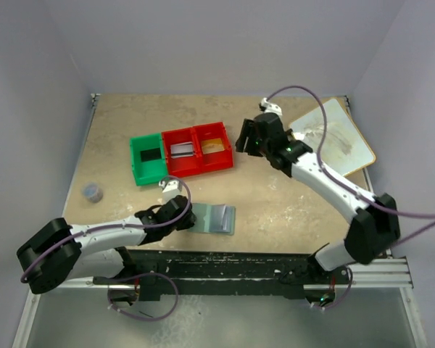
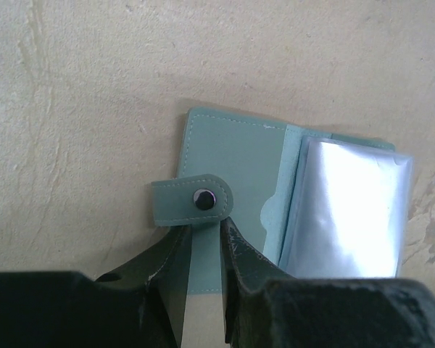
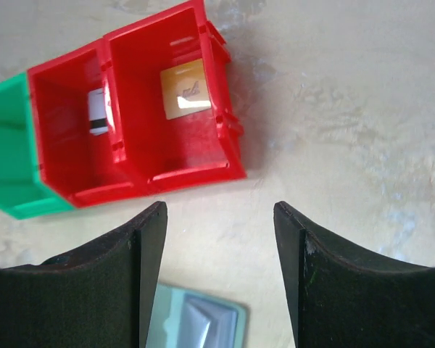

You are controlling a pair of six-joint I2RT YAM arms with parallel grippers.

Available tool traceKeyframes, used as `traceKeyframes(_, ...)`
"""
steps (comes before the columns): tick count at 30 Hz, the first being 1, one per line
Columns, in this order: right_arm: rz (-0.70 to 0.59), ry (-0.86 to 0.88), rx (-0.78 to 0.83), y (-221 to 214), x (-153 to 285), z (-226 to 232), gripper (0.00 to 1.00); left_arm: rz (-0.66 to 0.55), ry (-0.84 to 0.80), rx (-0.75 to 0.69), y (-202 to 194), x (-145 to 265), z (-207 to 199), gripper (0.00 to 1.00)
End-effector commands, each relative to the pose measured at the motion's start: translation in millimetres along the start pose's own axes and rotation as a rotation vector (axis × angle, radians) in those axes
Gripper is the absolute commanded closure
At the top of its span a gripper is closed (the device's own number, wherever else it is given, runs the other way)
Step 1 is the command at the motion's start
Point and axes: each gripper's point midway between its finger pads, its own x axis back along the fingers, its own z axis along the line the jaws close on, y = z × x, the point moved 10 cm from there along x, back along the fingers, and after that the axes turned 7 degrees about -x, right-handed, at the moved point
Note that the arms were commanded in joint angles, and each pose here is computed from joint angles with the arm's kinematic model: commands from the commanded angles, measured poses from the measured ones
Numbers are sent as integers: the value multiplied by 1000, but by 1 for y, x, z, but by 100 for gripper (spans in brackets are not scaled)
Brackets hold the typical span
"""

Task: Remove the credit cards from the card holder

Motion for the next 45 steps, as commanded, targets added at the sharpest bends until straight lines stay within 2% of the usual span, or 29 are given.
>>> traceKeyframes(1,-25,76,-202,-16,30,-9,36,-4,-33,-67,-2,-5,0,80)
traceKeyframes(3,-57,121,-234,-19,37,-12,35,7,-36,-72,-4,-7,0,80)
traceKeyframes(5,-28,190,-276,-28,41,-12,35,13,-38,-72,-6,-8,1,80)
traceKeyframes(8,50,202,-341,-42,34,-12,37,17,-62,-51,-11,-10,4,80)
traceKeyframes(11,165,107,-306,-46,28,-11,38,7,-72,-48,-9,-9,2,80)
traceKeyframes(14,176,20,-298,-50,27,-14,38,1,-55,-58,-5,-8,-1,80)
traceKeyframes(18,176,184,-275,-58,32,-10,40,0,-46,-64,-2,-8,-2,80)
traceKeyframes(22,193,181,-271,-69,31,-16,46,-19,-69,-31,1,-3,-5,80)
traceKeyframes(24,195,242,-271,-72,31,-15,46,-29,-79,-15,4,-1,-7,80)
traceKeyframes(31,356,268,-372,-129,22,-30,46,-23,-67,0,10,3,-13,80)
traceKeyframes(33,372,351,-399,-141,29,-27,46,-16,-60,-6,12,5,-14,80)
traceKeyframes(39,427,489,-404,-157,48,-13,47,11,-80,20,11,9,-17,79)
traceKeyframes(45,503,495,-405,-169,39,-7,47,34,-52,8,12,8,-19,79)
